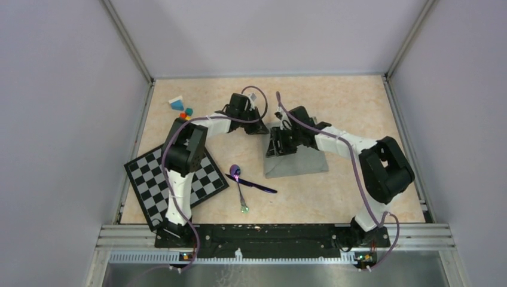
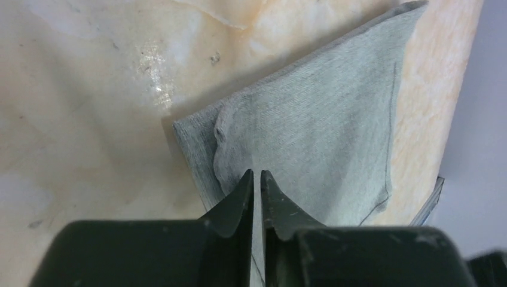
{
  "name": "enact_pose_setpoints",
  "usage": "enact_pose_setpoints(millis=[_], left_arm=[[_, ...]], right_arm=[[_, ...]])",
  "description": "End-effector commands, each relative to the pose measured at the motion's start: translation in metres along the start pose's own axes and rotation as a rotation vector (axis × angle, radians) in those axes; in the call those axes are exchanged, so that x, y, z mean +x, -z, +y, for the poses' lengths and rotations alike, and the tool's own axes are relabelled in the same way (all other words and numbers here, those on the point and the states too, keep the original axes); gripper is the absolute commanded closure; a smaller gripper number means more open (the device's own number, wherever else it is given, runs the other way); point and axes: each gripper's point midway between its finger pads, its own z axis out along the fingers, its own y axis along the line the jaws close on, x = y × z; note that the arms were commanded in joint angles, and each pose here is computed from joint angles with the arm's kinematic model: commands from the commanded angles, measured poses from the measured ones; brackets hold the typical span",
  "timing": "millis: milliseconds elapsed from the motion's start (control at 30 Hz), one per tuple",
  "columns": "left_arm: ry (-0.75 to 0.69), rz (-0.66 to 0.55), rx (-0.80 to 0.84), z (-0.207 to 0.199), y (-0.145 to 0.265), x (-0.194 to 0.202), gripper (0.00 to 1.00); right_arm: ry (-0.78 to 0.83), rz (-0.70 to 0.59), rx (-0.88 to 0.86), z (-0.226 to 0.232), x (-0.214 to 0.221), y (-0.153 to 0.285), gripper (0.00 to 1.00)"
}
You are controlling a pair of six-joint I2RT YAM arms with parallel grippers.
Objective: Fold the napkin into a case and place the utensils inside
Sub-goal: Smooth out the upper triangle-folded napkin at the center of the board, then pick up the upper triangle-folded napkin from the center of the board.
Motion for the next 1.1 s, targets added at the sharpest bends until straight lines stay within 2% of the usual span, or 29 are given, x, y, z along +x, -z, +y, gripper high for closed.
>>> enact_pose_setpoints(millis=[0, 233, 333, 533, 600, 700, 833, 900, 1000, 1067], left_arm=[[-0.053, -0.097, 0.098, -0.051, 0.052, -0.041, 0.85], [-0.005, -0.196, 0.101, -0.055, 0.123, -0.059, 0.66], [0.027, -0.234, 0.090, -0.045, 0.151, -0.053, 0.62], [0.030, -0.263, 0.097, -0.032, 0.194, -0.036, 0.60], [0.027, -0.266, 0.093, -0.027, 0.202, -0.030, 0.60], [0.012, -0.280, 0.069, -0.020, 0.213, -0.022, 0.60], [0.010, -0.281, 0.042, -0.008, 0.218, -0.013, 0.60], [0.012, -0.279, 0.039, -0.003, 0.219, -0.010, 0.60], [0.025, -0.272, 0.042, 0.004, 0.221, -0.007, 0.60], [0.026, -0.271, 0.047, 0.006, 0.223, -0.006, 0.60]], right_arm=[[0.183, -0.054, 0.147, 0.026, 0.000, 0.016, 0.45], [0.295, -0.073, 0.378, 0.042, 0.018, 0.006, 0.45], [0.313, -0.041, 0.466, 0.040, 0.023, -0.003, 0.54], [0.328, -0.019, 0.522, 0.049, 0.025, -0.015, 0.72], [0.316, -0.009, 0.537, 0.047, 0.027, -0.017, 0.72], [0.318, 0.001, 0.548, 0.047, 0.029, -0.020, 0.65], [0.317, 0.031, 0.561, 0.045, 0.034, -0.027, 0.64], [0.312, 0.033, 0.564, 0.044, 0.034, -0.030, 0.66], [0.309, 0.044, 0.586, 0.037, 0.037, -0.034, 0.76], [0.306, 0.052, 0.597, 0.034, 0.039, -0.037, 0.78]])
